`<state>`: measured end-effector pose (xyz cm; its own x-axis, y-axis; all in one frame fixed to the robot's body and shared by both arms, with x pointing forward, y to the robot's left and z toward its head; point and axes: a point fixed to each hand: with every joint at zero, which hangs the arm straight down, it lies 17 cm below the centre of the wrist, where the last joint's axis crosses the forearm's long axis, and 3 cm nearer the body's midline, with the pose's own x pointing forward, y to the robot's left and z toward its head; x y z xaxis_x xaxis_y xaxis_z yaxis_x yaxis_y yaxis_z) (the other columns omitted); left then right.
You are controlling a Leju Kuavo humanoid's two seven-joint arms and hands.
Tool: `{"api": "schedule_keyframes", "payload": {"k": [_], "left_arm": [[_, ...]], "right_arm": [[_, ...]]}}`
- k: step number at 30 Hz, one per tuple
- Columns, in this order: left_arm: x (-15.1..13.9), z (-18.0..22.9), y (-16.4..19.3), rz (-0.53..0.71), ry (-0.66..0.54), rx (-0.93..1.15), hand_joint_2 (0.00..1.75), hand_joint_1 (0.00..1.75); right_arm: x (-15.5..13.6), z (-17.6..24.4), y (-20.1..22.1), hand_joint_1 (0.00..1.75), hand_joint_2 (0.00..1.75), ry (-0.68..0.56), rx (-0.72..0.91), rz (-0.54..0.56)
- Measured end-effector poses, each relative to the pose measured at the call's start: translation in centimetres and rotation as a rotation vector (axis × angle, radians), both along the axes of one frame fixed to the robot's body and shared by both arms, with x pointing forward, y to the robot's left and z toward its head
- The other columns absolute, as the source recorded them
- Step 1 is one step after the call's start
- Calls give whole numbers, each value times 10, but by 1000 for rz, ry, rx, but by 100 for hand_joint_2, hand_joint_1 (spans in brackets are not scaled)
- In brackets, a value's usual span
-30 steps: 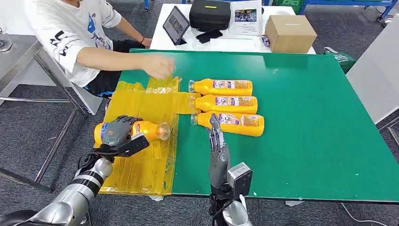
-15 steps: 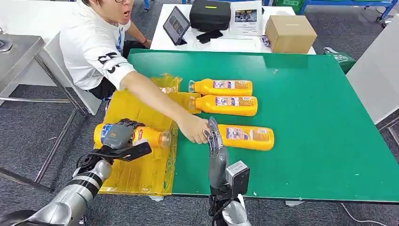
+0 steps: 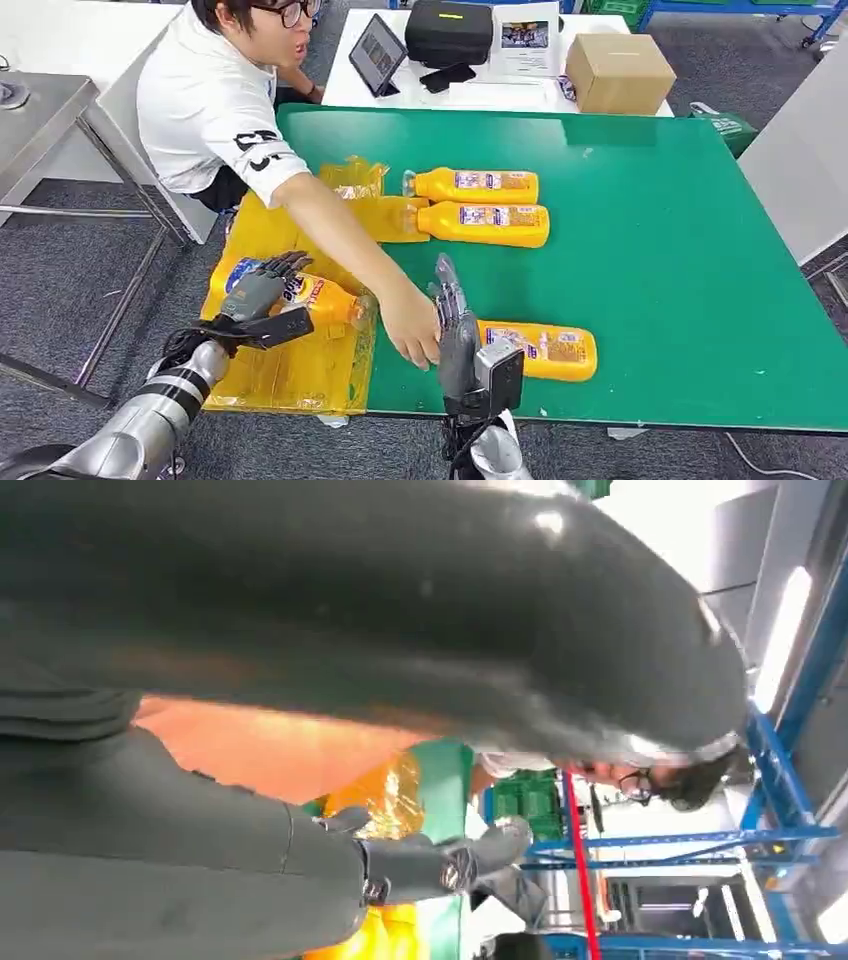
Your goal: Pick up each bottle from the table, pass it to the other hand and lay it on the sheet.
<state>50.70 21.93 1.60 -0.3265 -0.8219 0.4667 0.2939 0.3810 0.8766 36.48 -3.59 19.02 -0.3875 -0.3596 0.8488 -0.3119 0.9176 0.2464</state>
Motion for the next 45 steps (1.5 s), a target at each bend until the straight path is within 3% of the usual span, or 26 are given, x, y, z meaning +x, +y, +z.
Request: {"api": "schedule_keyframes", "payload": {"k": [14, 15, 22, 35, 39, 40, 43, 44, 45], "left_arm": [[-7, -5, 4, 12, 33, -54, 175, 0], [-8, -5, 3, 10, 37, -79, 0, 0], [-28, 24, -6, 34, 127, -581, 0, 0], [-31, 47, 8, 102, 87, -721, 0, 0], [-26, 65, 18, 171, -38, -770, 0, 0], [-24, 78, 27, 219, -112, -806, 175, 0], [-19, 114, 54, 360, -314, -885, 175, 0], [-19, 123, 60, 387, -360, -898, 175, 0], [-20, 134, 66, 416, -417, -905, 175, 0]], "right_arm": [[8, -16, -6, 0, 0, 61, 1, -28], [9, -17, -7, 0, 0, 64, 1, -32], [9, -21, -5, 0, 0, 75, -4, -28], [11, -30, -4, 0, 0, 100, -13, -26], [12, -32, -4, 0, 0, 107, -25, -30], [12, -34, -3, 0, 0, 107, -37, -33], [11, -35, 0, 0, 0, 93, -92, -47], [11, -34, 0, 0, 175, 79, -125, -58], [11, -34, 2, 0, 175, 62, -167, -71]]}}
